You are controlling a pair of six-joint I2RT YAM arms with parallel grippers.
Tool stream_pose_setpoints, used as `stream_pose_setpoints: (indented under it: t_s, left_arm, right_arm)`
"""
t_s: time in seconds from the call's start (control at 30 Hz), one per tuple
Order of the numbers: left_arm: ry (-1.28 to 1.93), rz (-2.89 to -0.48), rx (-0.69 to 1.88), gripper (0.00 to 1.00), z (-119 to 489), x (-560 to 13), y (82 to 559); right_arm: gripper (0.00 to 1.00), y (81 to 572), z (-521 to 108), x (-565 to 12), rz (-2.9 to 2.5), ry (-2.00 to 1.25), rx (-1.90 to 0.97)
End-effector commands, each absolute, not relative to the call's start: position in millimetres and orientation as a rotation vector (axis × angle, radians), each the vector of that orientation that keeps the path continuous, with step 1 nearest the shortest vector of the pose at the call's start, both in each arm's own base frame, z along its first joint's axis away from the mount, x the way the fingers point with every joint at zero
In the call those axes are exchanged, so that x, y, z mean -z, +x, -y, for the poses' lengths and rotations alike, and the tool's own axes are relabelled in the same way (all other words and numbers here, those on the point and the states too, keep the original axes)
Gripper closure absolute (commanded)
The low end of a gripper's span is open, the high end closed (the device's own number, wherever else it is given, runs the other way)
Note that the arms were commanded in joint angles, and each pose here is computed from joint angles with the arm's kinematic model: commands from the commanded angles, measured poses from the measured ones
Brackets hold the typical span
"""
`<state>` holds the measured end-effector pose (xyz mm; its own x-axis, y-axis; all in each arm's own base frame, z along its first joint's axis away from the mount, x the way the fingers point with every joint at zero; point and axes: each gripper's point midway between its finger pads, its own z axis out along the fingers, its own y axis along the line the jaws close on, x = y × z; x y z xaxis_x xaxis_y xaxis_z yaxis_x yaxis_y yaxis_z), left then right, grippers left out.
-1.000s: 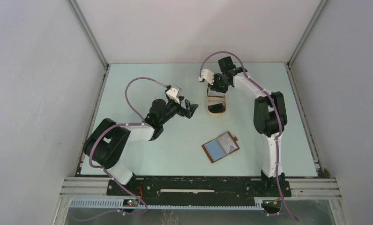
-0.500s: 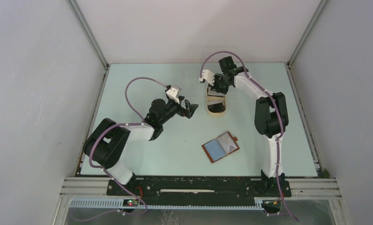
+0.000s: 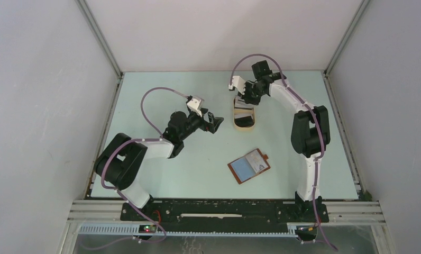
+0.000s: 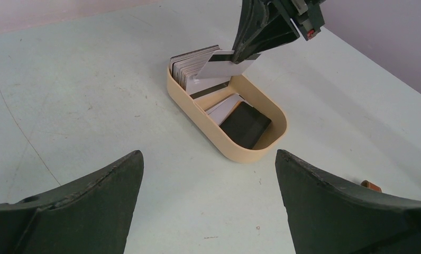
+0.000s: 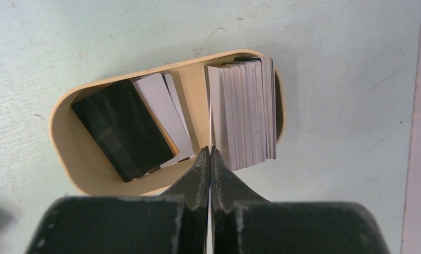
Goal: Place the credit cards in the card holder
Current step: Pick up the credit card from the storage box.
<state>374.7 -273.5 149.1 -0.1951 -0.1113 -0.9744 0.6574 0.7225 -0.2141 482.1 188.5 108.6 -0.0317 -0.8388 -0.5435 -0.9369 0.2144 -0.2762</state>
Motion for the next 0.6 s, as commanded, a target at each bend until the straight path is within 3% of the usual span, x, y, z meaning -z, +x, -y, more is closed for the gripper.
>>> stream_pose_setpoints:
  t_s: [0.0,0.3,0.57]
  left_arm:
    - [0.441,-1.543,0.772,0.01,277,-175,381]
    - [0.389,-1.484,0.870,0.01,276,-200,366]
    - [0.329,-1.488,1.088,0.06,279,-221,315]
  right_arm:
    - [1.00,469,-191,-151,-1.810,-1.617,-0.261]
    - [1.00,424,-198,-191,-1.772,-1.552,-0.436]
    - [1.00,342,-197,-247,-1.735,-1.441,-0.656]
